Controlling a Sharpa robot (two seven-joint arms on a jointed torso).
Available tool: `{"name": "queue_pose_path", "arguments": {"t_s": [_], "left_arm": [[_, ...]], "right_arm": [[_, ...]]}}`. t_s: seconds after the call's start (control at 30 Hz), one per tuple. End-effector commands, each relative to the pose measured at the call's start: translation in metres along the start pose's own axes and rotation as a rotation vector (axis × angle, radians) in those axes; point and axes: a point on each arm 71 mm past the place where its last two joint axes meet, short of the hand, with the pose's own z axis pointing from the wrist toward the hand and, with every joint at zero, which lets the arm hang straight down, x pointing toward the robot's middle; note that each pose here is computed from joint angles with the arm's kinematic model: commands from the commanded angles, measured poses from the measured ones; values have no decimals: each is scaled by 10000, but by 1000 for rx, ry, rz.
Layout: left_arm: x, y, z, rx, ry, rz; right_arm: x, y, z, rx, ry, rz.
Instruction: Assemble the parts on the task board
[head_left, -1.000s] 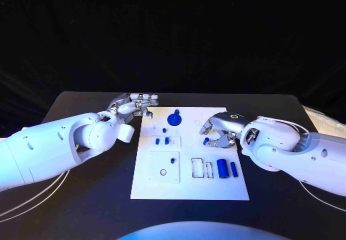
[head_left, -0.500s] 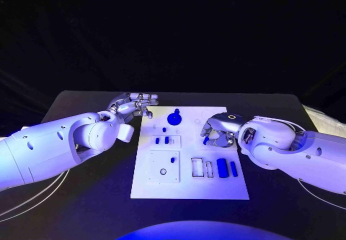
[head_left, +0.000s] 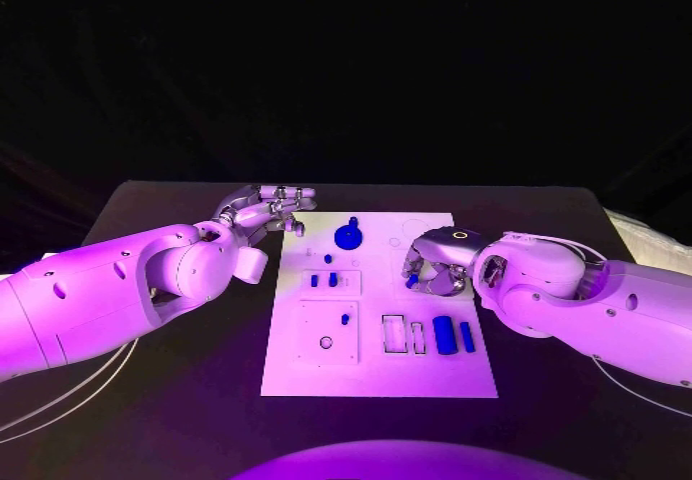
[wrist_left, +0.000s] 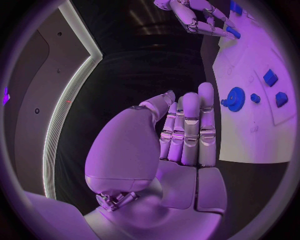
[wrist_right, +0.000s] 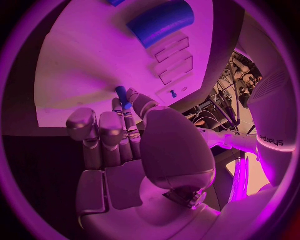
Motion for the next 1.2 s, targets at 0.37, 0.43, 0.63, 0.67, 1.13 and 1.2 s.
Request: {"name": "queue_pose_path", "arguments": {"t_s": [0.37,0.43,0.63,0.67,1.13,1.2], "left_arm": [[21,-3,2,5,19,-10],[19,-2,2,5,18,-10],[19,0,4,5,17,-10],[20,1,4,5,18,-10],[49,9,15,5,25,-12],[52,9,15,5,25,-13]], "right_arm": [[-77,38,-6,-19,-120,2],[-91,49,-24,-23,-134,8],[-153,91,-107,-35,-162,33],[-167,105,-123,-38,-165,40],[-239,744,-103,-218,-161,159],[-203,849,-67,-247,-150,170]]}}
